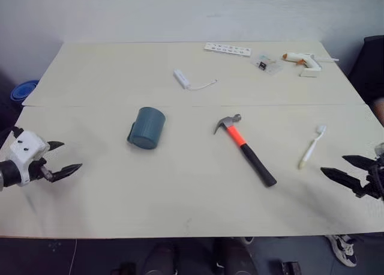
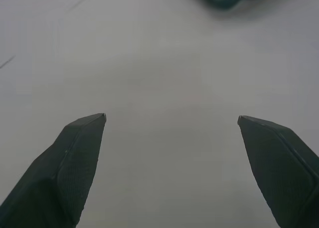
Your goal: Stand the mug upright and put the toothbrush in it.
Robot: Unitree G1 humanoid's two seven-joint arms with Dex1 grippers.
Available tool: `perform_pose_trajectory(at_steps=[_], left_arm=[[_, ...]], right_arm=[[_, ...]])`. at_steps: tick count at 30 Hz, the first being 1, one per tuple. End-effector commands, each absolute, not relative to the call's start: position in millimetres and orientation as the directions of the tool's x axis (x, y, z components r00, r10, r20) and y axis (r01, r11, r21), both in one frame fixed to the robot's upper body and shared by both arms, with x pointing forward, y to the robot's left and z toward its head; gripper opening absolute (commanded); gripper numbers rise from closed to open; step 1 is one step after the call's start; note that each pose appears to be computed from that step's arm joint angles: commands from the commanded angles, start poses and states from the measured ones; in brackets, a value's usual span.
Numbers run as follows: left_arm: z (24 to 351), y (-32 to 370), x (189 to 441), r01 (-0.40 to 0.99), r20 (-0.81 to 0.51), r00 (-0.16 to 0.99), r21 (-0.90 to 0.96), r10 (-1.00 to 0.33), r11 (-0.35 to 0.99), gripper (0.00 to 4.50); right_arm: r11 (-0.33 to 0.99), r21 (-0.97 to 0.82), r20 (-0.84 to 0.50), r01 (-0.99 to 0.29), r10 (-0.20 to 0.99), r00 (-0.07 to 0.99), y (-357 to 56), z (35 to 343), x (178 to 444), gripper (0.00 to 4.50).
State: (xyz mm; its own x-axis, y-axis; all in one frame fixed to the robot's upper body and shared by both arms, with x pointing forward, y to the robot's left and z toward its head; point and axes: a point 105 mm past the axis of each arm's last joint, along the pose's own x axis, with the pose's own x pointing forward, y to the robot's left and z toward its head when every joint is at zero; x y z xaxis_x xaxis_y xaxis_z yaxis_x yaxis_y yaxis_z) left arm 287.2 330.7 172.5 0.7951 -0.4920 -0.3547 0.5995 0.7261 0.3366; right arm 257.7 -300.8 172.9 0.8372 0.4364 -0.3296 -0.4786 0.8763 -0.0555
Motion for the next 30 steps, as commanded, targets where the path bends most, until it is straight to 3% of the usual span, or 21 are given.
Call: perform_pose_trajectory(at_steps=[1, 5, 8, 11, 17, 25, 30], left_arm=[[234, 272, 284, 0.695, -0.171, 0.710, 0.325, -0.683, 0.641, 4.50], [249, 221, 270, 0.810, -0.143, 0.565, 0.284, -0.812, 0.514, 4.50], [238, 180, 256, 0.891, -0.191, 0.424, 0.264, -0.885, 0.370, 4.50], [220, 163, 248, 0.927, -0.257, 0.346, 0.238, -0.902, 0.288, 4.50], [198, 148, 243, 0.947, -0.333, 0.288, 0.239, -0.898, 0.215, 4.50], [197, 143, 247, 0.940, -0.308, 0.301, 0.257, -0.902, 0.226, 4.50], [196, 140, 251, 0.939, -0.307, 0.301, 0.262, -0.903, 0.224, 4.50]], right_arm=[[0.786, -0.054, -0.240, -0.616, 0.588, 0.772, -231, 202, 267, 4.48], [0.773, -0.003, -0.204, -0.635, 0.621, 0.757, -184, 206, 285, 4.48], [0.772, 0.013, -0.279, -0.636, 0.614, 0.739, -145, 183, 305, 4.48], [0.799, -0.014, -0.347, -0.602, 0.560, 0.752, -130, 164, 322, 4.48], [0.829, -0.053, -0.388, -0.556, 0.496, 0.777, -124, 149, 346, 4.48], [0.843, -0.064, -0.374, -0.534, 0.476, 0.796, -125, 151, 362, 4.48], [0.835, -0.044, -0.427, -0.548, 0.481, 0.766, -125, 130, 366, 4.48]])
